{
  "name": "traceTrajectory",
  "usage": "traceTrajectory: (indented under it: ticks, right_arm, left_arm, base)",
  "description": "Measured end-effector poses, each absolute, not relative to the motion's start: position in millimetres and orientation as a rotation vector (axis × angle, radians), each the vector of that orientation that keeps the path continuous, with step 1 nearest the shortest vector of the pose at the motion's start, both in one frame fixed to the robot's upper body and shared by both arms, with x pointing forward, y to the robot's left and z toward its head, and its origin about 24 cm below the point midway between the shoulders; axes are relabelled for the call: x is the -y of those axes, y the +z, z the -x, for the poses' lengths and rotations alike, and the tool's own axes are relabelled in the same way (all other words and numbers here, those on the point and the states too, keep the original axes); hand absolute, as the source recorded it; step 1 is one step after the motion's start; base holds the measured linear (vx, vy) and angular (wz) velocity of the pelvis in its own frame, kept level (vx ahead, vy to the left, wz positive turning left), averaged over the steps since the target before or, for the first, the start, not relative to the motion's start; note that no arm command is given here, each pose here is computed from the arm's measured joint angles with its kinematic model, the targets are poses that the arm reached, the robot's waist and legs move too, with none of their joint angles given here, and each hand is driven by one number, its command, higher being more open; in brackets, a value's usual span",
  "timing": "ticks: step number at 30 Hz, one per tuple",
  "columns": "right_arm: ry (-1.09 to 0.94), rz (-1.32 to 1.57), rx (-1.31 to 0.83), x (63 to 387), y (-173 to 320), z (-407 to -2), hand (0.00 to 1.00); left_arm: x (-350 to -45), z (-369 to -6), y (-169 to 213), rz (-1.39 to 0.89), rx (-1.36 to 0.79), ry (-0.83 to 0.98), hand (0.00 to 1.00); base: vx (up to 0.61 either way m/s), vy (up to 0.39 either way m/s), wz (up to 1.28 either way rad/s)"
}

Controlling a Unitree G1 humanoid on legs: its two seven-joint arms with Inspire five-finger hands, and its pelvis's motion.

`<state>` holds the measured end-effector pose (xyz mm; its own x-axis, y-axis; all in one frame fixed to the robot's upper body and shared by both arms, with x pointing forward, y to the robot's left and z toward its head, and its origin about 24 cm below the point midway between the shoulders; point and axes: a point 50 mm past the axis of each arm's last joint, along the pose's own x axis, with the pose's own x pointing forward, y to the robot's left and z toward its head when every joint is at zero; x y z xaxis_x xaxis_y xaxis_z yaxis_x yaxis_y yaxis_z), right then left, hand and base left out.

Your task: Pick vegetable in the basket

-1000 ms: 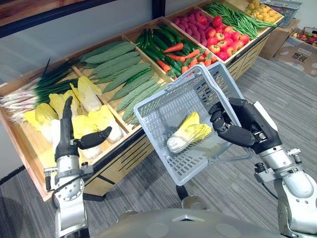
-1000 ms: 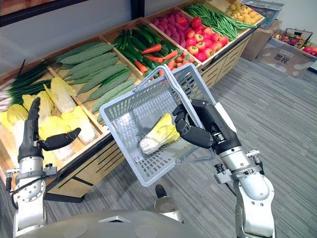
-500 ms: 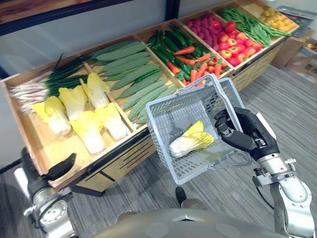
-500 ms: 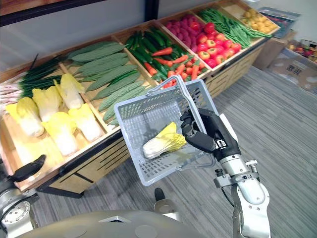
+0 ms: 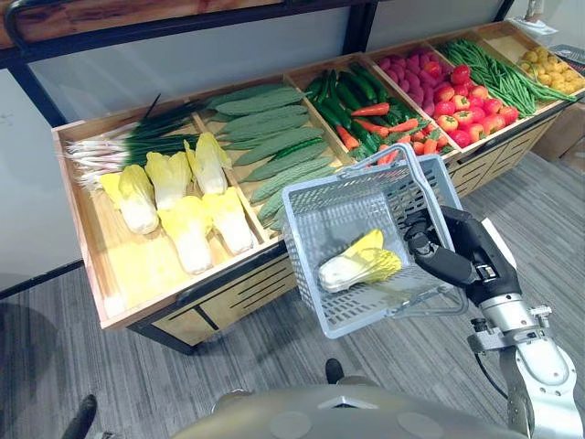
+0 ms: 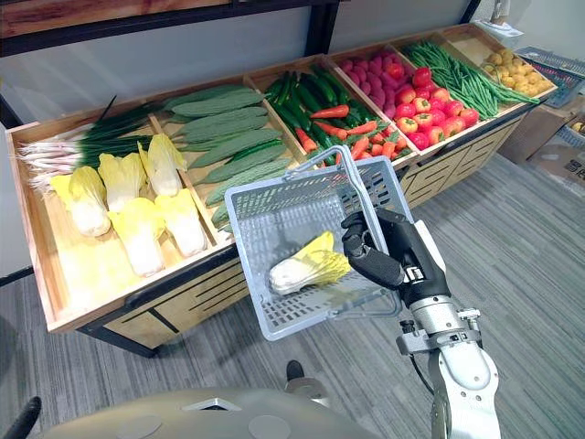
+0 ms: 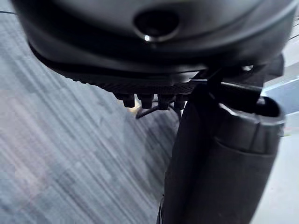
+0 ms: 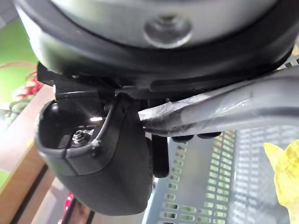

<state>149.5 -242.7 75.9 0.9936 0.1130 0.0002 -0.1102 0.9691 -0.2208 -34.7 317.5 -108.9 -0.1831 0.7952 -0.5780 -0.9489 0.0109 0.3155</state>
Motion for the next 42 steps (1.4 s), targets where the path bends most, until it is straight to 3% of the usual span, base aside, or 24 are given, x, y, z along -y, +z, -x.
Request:
traceTrajectory:
  ticks: [11, 26, 39, 42]
  right_arm:
    - [0.084, 0.215, 0.014, 244, 76, -148, 0.00]
    - [0.085, 0.122, 0.050, 245, 78, -147, 0.00]
    - [-0.216, 0.066, 0.050, 283, 77, -111, 0.00]
    - [-0.297, 0.042, 0.043, 285, 73, -106, 0.00]
  left_arm:
    - [-273, 12, -141, 0.316, -0.947, 1.248, 1.00]
    - [-233, -25, -156, 0.175, -1.054, 0.699, 1.00]
    - [-245, -47, -150, 0.015, -1.023, 0.552, 1.00]
    - [-248, -72, -144, -0.022, -0.962, 0.500, 1.00]
  base:
    - [0.00, -0.009, -0.08]
    - [-0.02, -0.006, -0.12]
    - [-0.08, 0.040, -0.77]
    - [-0.05, 0.078, -0.91]
